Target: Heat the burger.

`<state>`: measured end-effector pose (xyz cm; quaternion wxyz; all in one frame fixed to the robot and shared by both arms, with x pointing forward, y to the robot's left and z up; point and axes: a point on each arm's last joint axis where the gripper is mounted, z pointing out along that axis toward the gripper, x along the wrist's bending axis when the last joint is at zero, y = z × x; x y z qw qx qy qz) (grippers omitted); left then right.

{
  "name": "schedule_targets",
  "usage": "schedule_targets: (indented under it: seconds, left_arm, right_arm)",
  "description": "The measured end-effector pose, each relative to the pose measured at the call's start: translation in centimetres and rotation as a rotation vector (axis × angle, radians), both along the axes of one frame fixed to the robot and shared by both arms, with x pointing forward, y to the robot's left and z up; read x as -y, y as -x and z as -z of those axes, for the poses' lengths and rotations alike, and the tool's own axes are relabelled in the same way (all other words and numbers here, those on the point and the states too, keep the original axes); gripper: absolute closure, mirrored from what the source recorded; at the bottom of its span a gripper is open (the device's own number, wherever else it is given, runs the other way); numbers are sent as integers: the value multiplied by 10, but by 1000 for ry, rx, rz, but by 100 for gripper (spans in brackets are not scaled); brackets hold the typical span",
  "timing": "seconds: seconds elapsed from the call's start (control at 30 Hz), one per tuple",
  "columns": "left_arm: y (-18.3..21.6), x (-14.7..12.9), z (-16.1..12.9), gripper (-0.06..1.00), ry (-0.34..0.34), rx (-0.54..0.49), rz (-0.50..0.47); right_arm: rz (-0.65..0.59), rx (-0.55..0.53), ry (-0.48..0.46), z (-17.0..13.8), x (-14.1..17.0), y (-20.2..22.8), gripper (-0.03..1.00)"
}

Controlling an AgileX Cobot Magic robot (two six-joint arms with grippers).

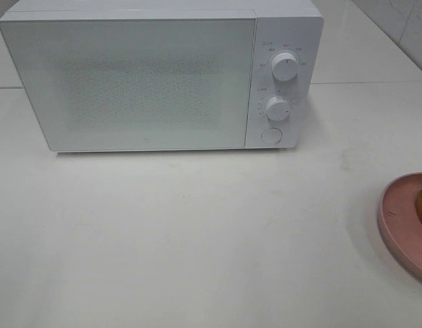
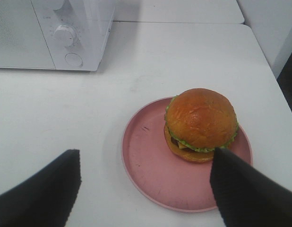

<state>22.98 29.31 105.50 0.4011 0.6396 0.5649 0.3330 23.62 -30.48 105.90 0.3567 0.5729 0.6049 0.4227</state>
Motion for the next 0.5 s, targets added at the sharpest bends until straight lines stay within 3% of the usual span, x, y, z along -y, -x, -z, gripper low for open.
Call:
schedule_targets:
  seconds: [0.5]
  left_arm:
    - [0,0,0,-4,2,0,-1]
  right_arm:
    - [0,0,0,0,0,0,23]
